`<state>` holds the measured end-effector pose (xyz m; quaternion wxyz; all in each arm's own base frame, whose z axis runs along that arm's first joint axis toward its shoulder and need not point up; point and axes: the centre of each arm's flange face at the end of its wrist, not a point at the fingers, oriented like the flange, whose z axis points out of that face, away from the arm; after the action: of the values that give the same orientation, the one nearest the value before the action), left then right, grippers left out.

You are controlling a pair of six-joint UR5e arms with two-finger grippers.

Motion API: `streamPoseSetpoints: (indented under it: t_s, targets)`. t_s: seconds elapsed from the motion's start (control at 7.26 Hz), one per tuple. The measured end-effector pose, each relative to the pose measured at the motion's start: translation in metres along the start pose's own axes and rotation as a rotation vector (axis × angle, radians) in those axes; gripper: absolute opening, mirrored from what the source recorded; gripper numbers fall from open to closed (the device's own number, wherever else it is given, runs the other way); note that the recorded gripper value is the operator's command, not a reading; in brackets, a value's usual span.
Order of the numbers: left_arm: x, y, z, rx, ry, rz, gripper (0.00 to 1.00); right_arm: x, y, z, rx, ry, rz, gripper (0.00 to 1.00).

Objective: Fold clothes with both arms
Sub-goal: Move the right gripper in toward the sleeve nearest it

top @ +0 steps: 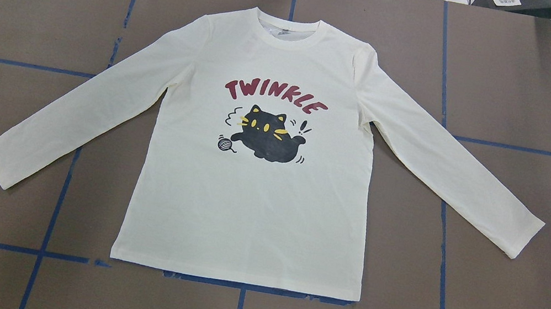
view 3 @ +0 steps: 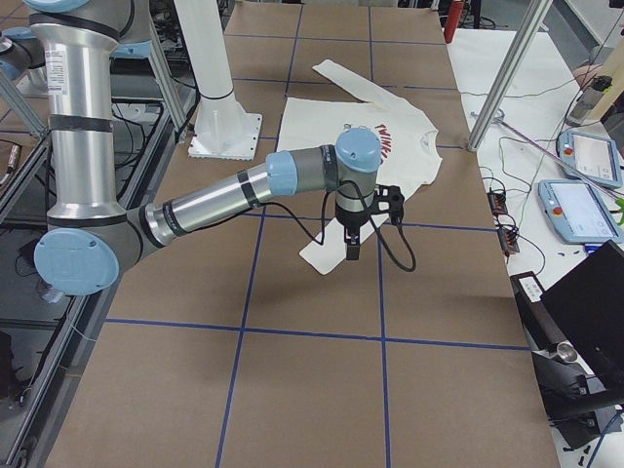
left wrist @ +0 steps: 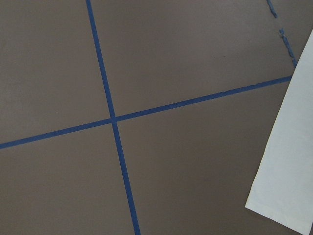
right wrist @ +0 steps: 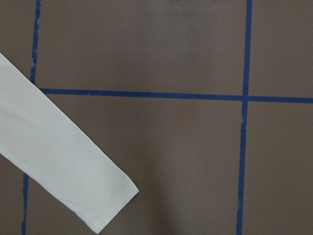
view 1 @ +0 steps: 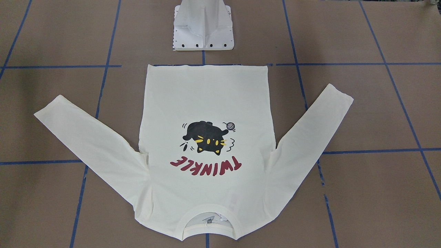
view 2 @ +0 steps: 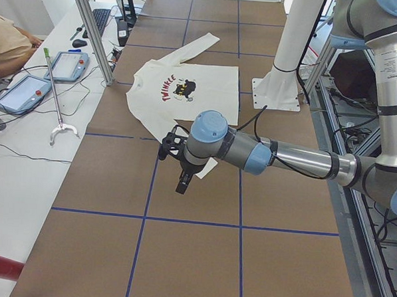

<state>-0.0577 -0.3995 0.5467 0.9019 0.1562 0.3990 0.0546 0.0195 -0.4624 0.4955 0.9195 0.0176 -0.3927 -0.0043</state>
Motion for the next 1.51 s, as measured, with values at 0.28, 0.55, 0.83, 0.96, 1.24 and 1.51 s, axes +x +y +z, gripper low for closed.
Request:
streamPoseSetpoints:
  t_s: [0.28,0.55,0.83,0.96,1.24,1.51]
  targets:
    - [0.003,0.004,0.003,-0.012,0.000,0.003,1.00,0.014,0.014,0.014,-0.026,-0.001,0.016,1.00]
    - [0.008,0.014,0.001,-0.017,0.009,0.007,1.00,0.009,0.017,0.023,-0.033,-0.014,-0.003,1.00]
    - [0.015,0.016,-0.003,-0.006,0.024,0.023,1.00,-0.027,0.018,0.056,-0.086,-0.041,-0.092,1.00]
    - [0.017,0.016,-0.004,-0.002,0.035,0.028,1.00,-0.051,0.020,0.079,-0.107,-0.059,-0.139,1.00]
    - [0.019,0.015,-0.004,0.000,0.042,0.032,1.00,-0.067,0.022,0.120,-0.124,-0.073,-0.151,0.98]
    - [0.019,0.014,-0.004,0.000,0.045,0.034,1.00,-0.068,0.016,0.158,-0.094,-0.077,-0.076,0.96]
